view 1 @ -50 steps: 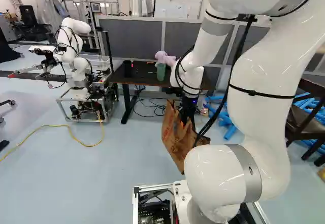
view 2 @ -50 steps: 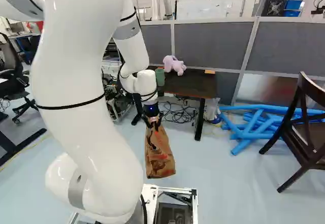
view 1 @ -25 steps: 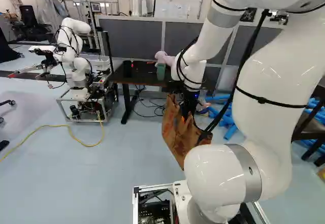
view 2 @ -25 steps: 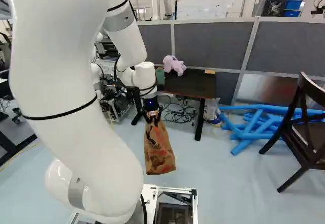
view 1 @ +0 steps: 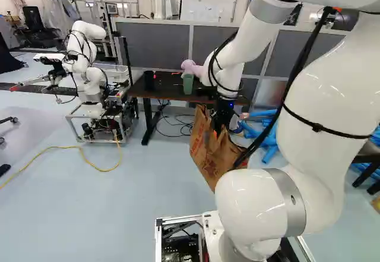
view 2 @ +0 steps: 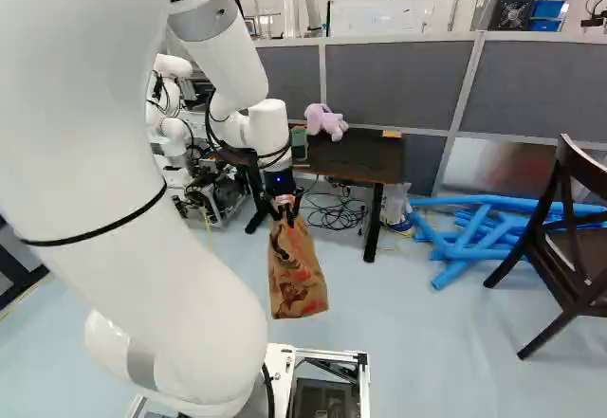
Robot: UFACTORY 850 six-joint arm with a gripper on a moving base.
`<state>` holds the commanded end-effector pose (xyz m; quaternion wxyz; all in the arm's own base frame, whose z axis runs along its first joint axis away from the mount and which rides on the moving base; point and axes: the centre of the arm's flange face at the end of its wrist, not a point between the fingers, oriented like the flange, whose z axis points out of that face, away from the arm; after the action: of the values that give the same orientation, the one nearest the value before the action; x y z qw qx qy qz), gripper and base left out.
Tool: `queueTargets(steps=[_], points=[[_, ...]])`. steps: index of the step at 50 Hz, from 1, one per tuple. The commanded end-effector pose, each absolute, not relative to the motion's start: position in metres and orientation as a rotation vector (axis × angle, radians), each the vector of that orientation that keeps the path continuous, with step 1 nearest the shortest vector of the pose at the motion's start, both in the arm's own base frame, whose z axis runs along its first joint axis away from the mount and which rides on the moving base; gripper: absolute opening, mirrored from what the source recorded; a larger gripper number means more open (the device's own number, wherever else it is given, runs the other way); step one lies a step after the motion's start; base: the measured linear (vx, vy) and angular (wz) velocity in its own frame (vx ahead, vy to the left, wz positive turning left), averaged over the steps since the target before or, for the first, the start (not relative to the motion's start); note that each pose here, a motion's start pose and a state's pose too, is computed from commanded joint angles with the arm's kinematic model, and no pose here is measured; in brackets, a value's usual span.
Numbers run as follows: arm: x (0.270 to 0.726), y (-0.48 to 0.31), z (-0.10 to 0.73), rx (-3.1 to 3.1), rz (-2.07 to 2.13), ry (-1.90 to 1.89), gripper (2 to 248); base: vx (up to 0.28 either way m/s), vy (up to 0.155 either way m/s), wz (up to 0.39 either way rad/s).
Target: Pick up the bag on the ground and place it on the table
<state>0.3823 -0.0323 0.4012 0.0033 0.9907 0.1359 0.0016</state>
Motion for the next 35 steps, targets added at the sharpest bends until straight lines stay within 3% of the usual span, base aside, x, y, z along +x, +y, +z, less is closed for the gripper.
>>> queueTargets(steps=[35], points=[[0.377,-0.033,0.456,3.104,0.014,0.420,21,0.000,0.000,0.000]])
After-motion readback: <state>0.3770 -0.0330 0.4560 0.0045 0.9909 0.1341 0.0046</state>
